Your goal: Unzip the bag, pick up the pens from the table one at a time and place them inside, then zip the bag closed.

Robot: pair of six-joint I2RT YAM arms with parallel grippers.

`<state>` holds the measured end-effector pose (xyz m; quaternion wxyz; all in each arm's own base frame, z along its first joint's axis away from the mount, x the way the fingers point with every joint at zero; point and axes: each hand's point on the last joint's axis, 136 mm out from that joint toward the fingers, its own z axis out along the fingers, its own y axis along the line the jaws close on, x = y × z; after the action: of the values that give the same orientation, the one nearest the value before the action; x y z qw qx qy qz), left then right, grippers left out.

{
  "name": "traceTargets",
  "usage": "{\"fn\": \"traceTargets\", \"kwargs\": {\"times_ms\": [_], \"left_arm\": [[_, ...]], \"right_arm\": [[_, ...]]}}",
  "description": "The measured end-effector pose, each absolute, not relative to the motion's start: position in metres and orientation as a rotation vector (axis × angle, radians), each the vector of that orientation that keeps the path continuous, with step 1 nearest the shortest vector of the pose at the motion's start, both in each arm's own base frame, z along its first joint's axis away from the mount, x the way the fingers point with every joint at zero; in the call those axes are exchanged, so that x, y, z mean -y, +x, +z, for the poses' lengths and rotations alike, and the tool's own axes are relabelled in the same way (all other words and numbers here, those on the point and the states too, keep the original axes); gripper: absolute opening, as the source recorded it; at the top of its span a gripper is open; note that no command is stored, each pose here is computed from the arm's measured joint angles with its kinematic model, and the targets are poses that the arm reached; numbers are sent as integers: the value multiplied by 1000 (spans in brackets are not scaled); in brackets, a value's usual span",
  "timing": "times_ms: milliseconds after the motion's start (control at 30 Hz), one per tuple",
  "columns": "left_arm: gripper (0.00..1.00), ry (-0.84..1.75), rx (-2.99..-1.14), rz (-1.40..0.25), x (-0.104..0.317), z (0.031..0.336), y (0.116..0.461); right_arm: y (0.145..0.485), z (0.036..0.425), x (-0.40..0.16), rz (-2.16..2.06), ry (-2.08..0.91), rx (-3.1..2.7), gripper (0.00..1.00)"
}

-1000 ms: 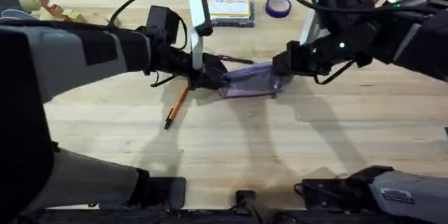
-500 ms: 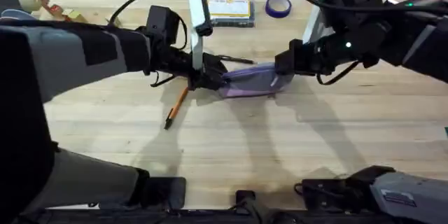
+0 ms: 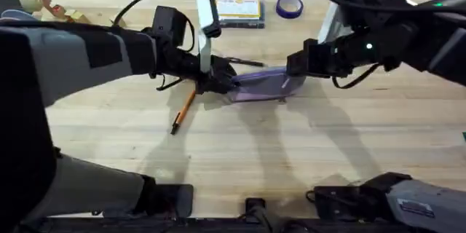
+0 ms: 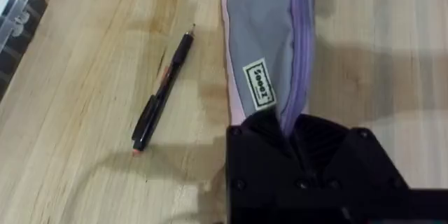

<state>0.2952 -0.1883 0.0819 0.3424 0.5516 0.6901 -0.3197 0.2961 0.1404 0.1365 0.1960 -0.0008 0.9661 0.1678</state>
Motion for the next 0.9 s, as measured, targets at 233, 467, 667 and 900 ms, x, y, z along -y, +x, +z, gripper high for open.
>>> {"fn": "traceTargets", "kwargs": {"times_ms": [233,467,667,900], "left_arm": [[42,1434,-1794,-831,188,82,295],[42,1434,-1795,-830,188,82,295],[42,1434,-1795,-829,188,82,295],[42,1434,-1797,-825,188,81,296]], "right_arm": [[292,152,-139,485,-7,-2665,32],[290,157,-138,490,-9,-2649,32],[290,159,-138,493,-7,-2643,32],[295,162,-140,505,2,-2617,32]]}}
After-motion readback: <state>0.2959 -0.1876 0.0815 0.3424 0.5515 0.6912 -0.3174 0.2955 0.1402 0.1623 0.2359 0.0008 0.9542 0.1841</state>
